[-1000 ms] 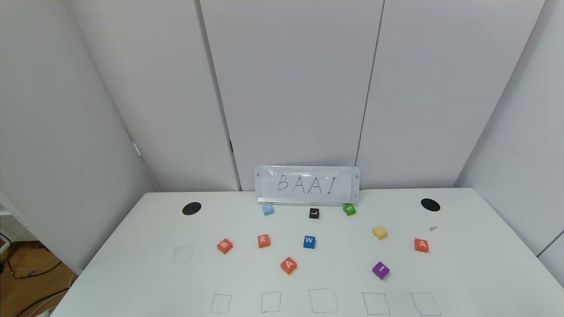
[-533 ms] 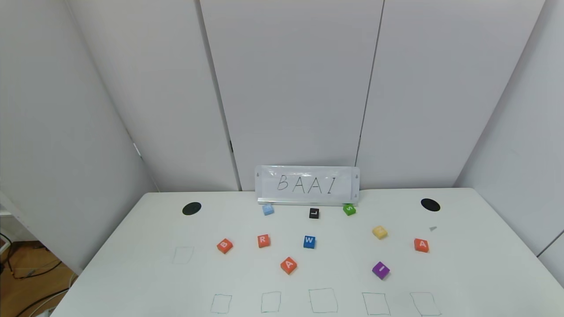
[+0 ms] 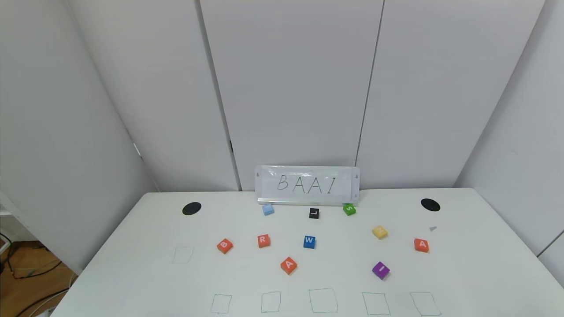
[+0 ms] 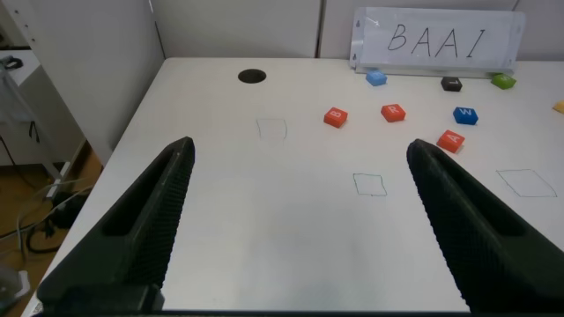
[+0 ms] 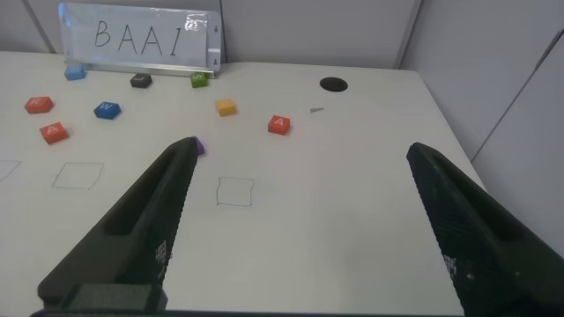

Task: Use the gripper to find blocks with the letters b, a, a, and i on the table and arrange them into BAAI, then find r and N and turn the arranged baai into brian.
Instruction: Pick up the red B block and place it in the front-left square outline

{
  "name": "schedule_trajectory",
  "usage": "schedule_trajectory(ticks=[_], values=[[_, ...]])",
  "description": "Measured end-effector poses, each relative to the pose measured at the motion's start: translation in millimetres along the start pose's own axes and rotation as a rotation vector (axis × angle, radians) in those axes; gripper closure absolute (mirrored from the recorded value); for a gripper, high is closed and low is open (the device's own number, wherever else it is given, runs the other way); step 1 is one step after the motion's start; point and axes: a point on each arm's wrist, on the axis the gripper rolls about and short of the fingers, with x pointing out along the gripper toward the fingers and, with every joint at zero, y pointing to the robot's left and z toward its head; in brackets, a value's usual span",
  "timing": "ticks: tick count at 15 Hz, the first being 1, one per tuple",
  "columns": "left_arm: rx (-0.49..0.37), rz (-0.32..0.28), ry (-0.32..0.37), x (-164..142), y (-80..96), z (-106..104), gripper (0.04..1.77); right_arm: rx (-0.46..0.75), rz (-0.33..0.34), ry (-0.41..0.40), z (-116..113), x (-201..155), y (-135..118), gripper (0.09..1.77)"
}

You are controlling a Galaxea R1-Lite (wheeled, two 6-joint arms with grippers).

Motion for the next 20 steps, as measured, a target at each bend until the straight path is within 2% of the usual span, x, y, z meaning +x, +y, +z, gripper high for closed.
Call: schedule_trajectory(ticks=[20], values=[[0.000, 0.000, 0.000, 0.0, 0.0, 0.0, 0.09, 0.000, 0.000, 0.000, 0.3, -0.1, 0.0, 0.15]])
